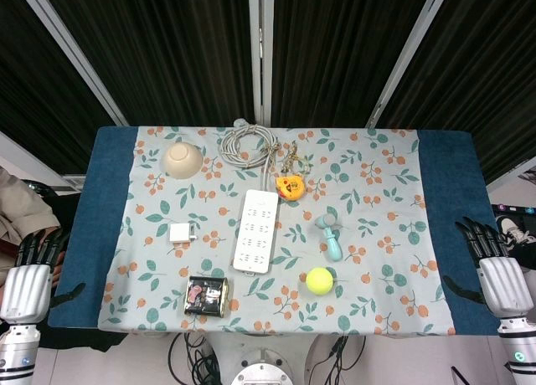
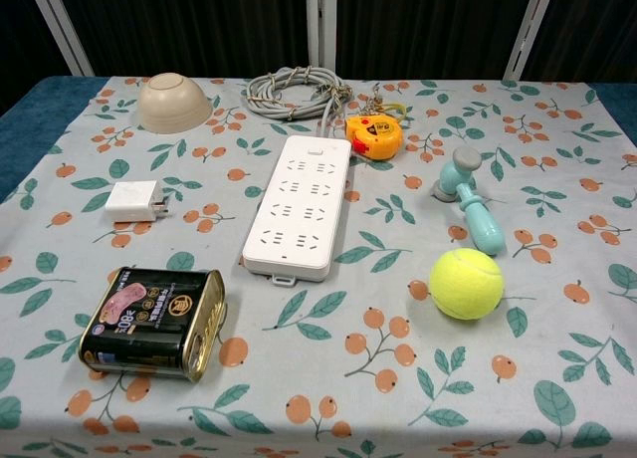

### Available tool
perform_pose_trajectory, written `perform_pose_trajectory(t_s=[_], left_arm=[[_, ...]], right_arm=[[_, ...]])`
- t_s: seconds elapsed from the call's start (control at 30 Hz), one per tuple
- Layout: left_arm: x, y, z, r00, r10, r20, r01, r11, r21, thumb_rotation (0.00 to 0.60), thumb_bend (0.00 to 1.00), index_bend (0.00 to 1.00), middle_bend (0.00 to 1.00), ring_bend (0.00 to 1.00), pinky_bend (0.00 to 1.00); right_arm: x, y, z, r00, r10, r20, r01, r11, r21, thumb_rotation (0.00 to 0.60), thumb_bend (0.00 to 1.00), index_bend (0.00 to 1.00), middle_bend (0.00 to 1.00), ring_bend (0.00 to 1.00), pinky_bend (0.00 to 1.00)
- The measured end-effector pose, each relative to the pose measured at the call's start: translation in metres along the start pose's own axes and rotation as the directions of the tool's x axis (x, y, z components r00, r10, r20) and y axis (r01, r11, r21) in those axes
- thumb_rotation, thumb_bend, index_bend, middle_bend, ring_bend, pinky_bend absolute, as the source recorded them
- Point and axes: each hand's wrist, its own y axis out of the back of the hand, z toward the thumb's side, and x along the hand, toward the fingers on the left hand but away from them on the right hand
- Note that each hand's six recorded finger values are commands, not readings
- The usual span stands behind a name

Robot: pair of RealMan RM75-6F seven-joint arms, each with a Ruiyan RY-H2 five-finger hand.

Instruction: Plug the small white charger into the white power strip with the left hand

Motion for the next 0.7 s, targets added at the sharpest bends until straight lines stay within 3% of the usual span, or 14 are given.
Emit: perform_pose_trajectory(t_s=[0.43, 0.6, 0.7], left_arm=[[0.009, -0.001, 0.009, 0.999, -0.024, 0.036, 0.025, 1.0, -0.011, 0.6, 0.06, 0.14, 0.08, 0.0, 0.0], [0.027, -0.001, 0.033, 0.99, -0.042, 0.134, 0.045, 0.999, -0.021, 0.6, 0.06, 0.14, 0.08, 0.0, 0.0], [0.042, -0.004, 0.055, 0.975, -0.066, 0.213, 0.072, 0.997, -0.022, 0.6, 0.06, 0.14, 0.08, 0.0, 0.0]], right_arm=[[-0.004, 0.006, 0.003, 1.0, -0.012, 0.001, 0.012, 1.0, 0.009, 0.6, 0.13, 0.0, 0.0, 0.0, 0.0], [-0.007, 0.025, 0.009, 0.999, -0.041, -0.018, 0.042, 0.998, 0.051, 0.6, 0.13, 0.0, 0.0, 0.0, 0.0], [-0.009, 0.036, 0.015, 0.998, -0.062, -0.03, 0.064, 0.996, 0.07, 0.6, 0.13, 0.0, 0.0, 0.0, 0.0]])
